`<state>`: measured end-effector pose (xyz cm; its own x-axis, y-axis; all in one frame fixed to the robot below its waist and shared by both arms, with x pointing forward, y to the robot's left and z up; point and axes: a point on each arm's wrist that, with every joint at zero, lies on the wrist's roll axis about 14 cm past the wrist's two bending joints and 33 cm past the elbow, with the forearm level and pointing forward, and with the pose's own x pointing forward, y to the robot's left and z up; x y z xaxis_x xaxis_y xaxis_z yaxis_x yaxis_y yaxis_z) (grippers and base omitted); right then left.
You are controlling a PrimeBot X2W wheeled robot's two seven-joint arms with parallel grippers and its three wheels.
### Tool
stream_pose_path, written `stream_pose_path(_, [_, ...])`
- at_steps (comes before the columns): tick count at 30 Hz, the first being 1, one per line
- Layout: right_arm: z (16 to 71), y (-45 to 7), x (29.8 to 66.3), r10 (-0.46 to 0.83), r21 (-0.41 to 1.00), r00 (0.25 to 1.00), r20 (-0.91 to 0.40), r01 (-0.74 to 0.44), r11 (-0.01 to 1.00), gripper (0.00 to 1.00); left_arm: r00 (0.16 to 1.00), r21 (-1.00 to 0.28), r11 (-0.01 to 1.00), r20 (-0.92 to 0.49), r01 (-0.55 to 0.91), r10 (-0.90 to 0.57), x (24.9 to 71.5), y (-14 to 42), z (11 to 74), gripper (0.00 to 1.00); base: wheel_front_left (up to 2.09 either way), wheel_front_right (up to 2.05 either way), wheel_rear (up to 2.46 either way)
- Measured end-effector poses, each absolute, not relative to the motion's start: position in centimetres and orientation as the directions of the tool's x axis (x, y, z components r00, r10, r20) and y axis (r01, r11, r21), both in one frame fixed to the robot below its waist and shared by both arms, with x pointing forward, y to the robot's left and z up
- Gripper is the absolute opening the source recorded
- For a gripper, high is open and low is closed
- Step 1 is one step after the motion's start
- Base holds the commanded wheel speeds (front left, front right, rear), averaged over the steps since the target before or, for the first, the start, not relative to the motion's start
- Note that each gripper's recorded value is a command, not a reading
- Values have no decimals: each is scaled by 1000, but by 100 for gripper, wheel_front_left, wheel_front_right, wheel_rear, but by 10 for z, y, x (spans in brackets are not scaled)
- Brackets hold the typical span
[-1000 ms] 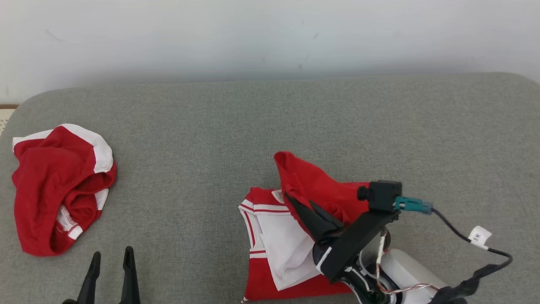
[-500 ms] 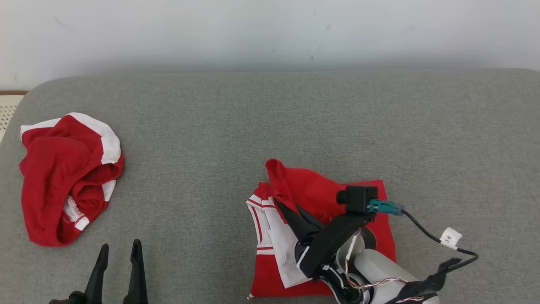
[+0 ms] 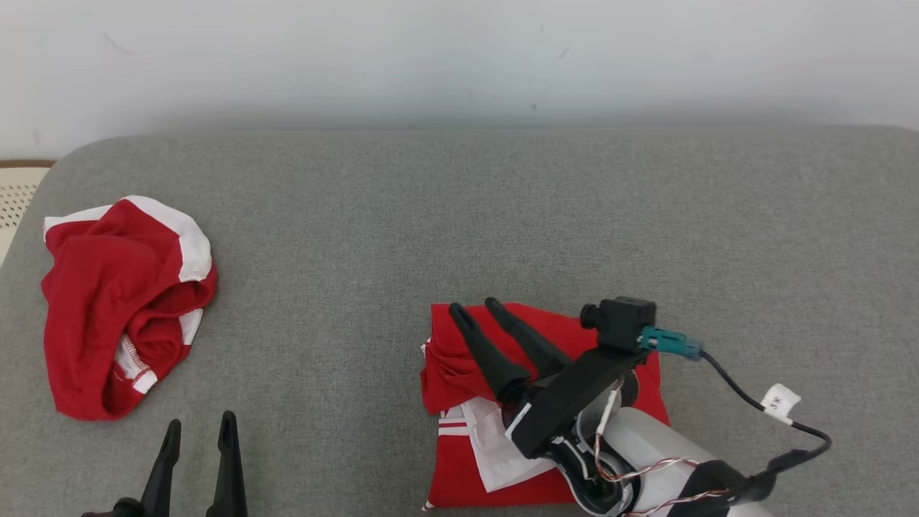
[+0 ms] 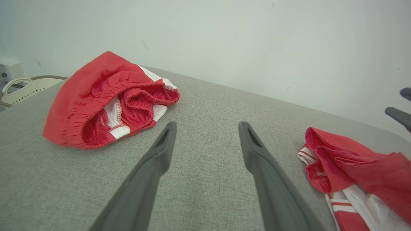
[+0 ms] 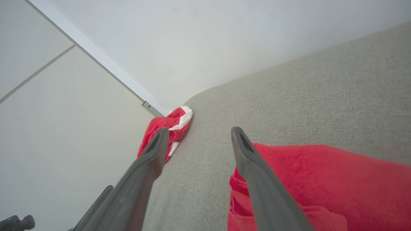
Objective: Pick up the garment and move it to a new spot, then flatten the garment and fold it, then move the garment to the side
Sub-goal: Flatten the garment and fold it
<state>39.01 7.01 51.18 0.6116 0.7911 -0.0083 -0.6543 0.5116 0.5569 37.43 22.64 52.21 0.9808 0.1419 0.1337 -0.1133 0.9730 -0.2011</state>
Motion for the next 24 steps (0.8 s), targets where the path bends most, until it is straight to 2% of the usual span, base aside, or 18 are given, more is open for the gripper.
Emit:
stream_pose_path(7, [544,48,400,754,523,649,101,-679,515,100,981,-204,974,139,-103,133,372,223,524,100,0,0,0])
stream_pose_path(12, [556,15,416,696,475,704,137,-664,578,100,981,-204,974,143,-103,134,372,223,525,100,0,0,0])
stream_pose_path(19, [540,-38,432,601,406,794,92,-581,706,100,980,-203,974,147,-104,135,369,221,527,100,0,0,0])
stream_pose_path(24, [515,-57,429,558,401,829,30,-521,753,100,980,-203,974,144,-105,135,369,221,526,100,0,0,0])
